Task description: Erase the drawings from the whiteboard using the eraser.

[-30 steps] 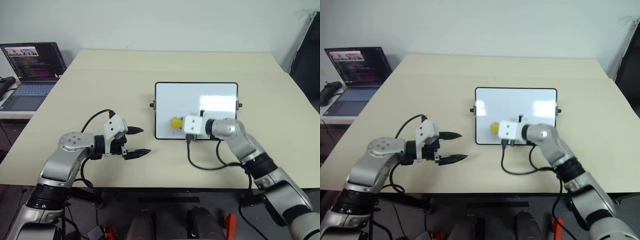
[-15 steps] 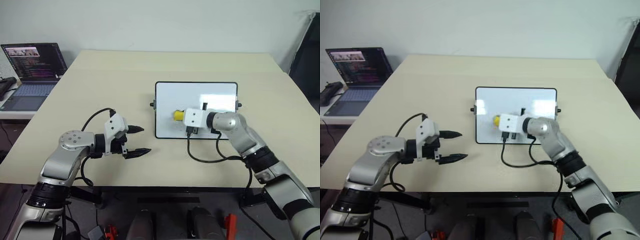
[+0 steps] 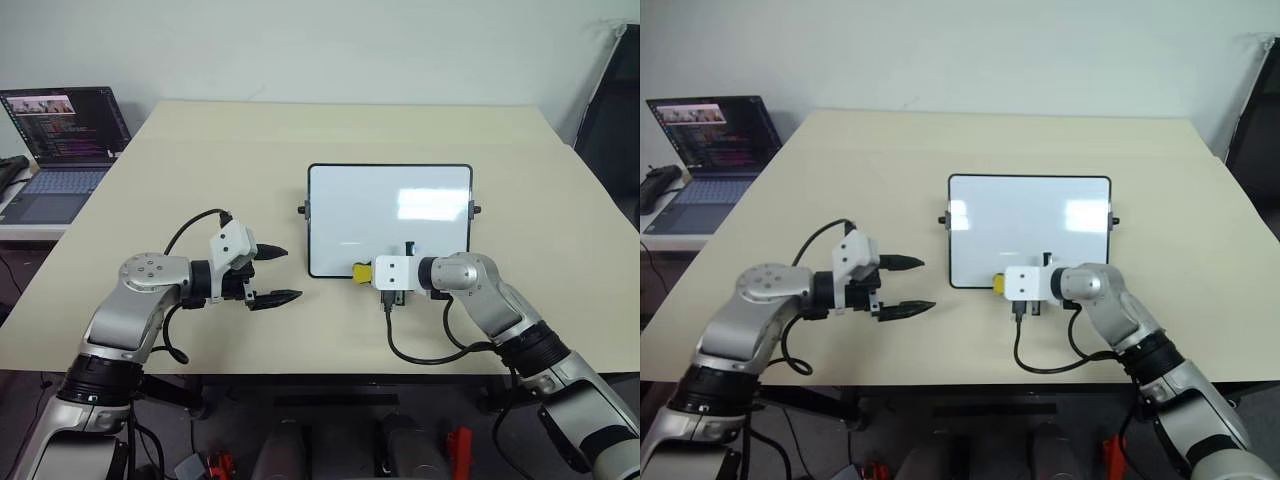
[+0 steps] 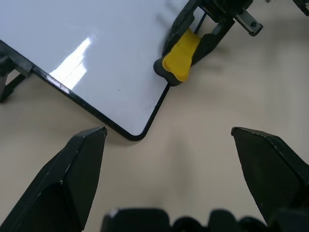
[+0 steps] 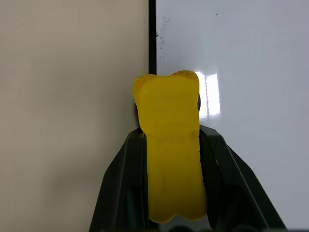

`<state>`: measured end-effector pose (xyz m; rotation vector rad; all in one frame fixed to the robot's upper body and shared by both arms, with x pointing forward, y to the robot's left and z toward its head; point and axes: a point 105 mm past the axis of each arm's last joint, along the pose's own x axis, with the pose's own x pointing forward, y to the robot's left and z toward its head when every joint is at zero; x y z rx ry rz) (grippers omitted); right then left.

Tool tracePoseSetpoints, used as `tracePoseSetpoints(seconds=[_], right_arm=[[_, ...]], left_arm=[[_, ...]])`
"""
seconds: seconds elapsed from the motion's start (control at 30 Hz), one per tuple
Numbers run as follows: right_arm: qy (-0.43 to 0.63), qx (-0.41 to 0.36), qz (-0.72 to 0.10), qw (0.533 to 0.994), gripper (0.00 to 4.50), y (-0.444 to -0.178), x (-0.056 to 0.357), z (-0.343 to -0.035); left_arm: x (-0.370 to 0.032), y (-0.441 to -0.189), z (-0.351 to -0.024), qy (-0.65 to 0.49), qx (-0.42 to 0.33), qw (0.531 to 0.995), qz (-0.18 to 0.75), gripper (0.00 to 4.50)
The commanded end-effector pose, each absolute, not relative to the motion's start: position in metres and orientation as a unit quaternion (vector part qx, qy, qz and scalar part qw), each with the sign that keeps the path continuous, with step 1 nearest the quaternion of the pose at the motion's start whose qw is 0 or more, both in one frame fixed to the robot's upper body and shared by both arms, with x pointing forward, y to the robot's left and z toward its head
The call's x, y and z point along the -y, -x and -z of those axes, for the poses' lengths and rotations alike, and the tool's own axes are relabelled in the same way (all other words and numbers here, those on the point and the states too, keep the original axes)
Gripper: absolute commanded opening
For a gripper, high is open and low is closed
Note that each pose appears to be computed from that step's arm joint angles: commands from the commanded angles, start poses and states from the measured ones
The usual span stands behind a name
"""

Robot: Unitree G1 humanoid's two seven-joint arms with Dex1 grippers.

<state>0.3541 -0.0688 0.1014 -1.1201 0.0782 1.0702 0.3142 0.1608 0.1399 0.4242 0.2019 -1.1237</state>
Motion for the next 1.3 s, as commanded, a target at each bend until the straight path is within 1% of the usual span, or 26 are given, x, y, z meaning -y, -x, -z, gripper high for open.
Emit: tracePoseSetpoints(seconds=[0.03, 0.1, 0.13, 0.17, 0.2, 0.27, 0.33, 0.4, 0.53, 0.63, 0.77, 0.87, 0.9, 0.93, 0.97, 1.0, 1.07, 1.1, 1.17, 1.2, 1.27, 1.3], right_arm=[[0.427, 0.004, -0.435, 0.793, 1.02, -0.368, 0.079, -0.148], [0.320, 0.077, -0.428, 0.842, 1.02, -0.360, 0.080, -0.206], [0.291, 0.101, -0.423, 0.852, 1.02, -0.354, 0.089, -0.229], [0.289, 0.108, -0.423, 0.852, 1.02, -0.346, 0.101, -0.242], [0.297, 0.106, -0.424, 0.849, 1.02, -0.338, 0.112, -0.249], [0.326, 0.086, -0.420, 0.843, 1.02, -0.324, 0.135, -0.253], [0.369, 0.049, -0.402, 0.837, 1.02, -0.313, 0.166, -0.250], [0.397, 0.017, -0.382, 0.834, 1.02, -0.307, 0.191, -0.248], [0.423, -0.029, -0.356, 0.833, 1.02, -0.299, 0.227, -0.240], [0.435, -0.056, -0.355, 0.826, 1.02, -0.295, 0.241, -0.228], [0.428, -0.056, -0.351, 0.831, 1.02, -0.296, 0.247, -0.224], [0.388, -0.030, -0.331, 0.859, 1.02, -0.302, 0.253, -0.231], [0.367, -0.017, -0.309, 0.877, 1.02, -0.308, 0.260, -0.233], [0.328, -0.007, -0.265, 0.907, 1.02, -0.317, 0.275, -0.234], [0.283, 0.000, -0.219, 0.934, 1.02, -0.326, 0.291, -0.233], [0.220, -0.003, -0.167, 0.961, 1.02, -0.334, 0.311, -0.225], [0.131, -0.051, -0.084, 0.986, 1.02, -0.341, 0.348, -0.186], [0.100, -0.076, -0.055, 0.991, 1.02, -0.341, 0.361, -0.168], [0.072, -0.103, -0.025, 0.992, 1.02, -0.342, 0.371, -0.149], [0.057, -0.120, -0.004, 0.991, 1.02, -0.344, 0.377, -0.138], [0.042, -0.154, 0.015, 0.987, 1.02, -0.346, 0.383, -0.118], [0.040, -0.162, 0.019, 0.986, 1.02, -0.347, 0.384, -0.112]], left_arm=[[-0.153, -0.317, -0.159, -0.193, -0.055, 0.816, 0.542, 4.50], [-0.145, -0.320, -0.176, -0.170, -0.024, 0.819, 0.548, 4.50], [-0.143, -0.321, -0.182, -0.164, -0.013, 0.819, 0.550, 4.50], [-0.142, -0.322, -0.187, -0.168, -0.007, 0.818, 0.550, 4.50], [-0.142, -0.324, -0.189, -0.176, -0.005, 0.817, 0.550, 4.50], [-0.144, -0.328, -0.194, -0.196, -0.002, 0.815, 0.545, 4.50], [-0.150, -0.333, -0.202, -0.222, 0.001, 0.816, 0.534, 4.50], [-0.158, -0.337, -0.210, -0.245, 0.002, 0.816, 0.524, 4.50], [-0.173, -0.340, -0.217, -0.269, -0.007, 0.816, 0.513, 4.50], [-0.178, -0.339, -0.211, -0.275, -0.021, 0.813, 0.513, 4.50], [-0.173, -0.333, -0.205, -0.266, -0.025, 0.811, 0.521, 4.50], [-0.169, -0.331, -0.207, -0.253, -0.016, 0.813, 0.524, 4.50], [-0.167, -0.331, -0.211, -0.250, -0.005, 0.814, 0.524, 4.50], [-0.160, -0.333, -0.218, -0.236, 0.017, 0.818, 0.525, 4.50], [-0.151, -0.334, -0.226, -0.220, 0.040, 0.819, 0.529, 4.50], [-0.135, -0.333, -0.232, -0.199, 0.065, 0.815, 0.541, 4.50], [-0.096, -0.324, -0.230, -0.167, 0.089, 0.789, 0.584, 4.50], [-0.080, -0.319, -0.226, -0.159, 0.091, 0.777, 0.603, 4.50], [-0.065, -0.313, -0.221, -0.149, 0.091, 0.766, 0.619, 4.50], [-0.055, -0.309, -0.220, -0.126, 0.096, 0.761, 0.628, 4.50], [-0.039, -0.306, -0.219, -0.090, 0.104, 0.757, 0.639, 4.50], [-0.035, -0.305, -0.219, -0.082, 0.105, 0.756, 0.641, 4.50]])
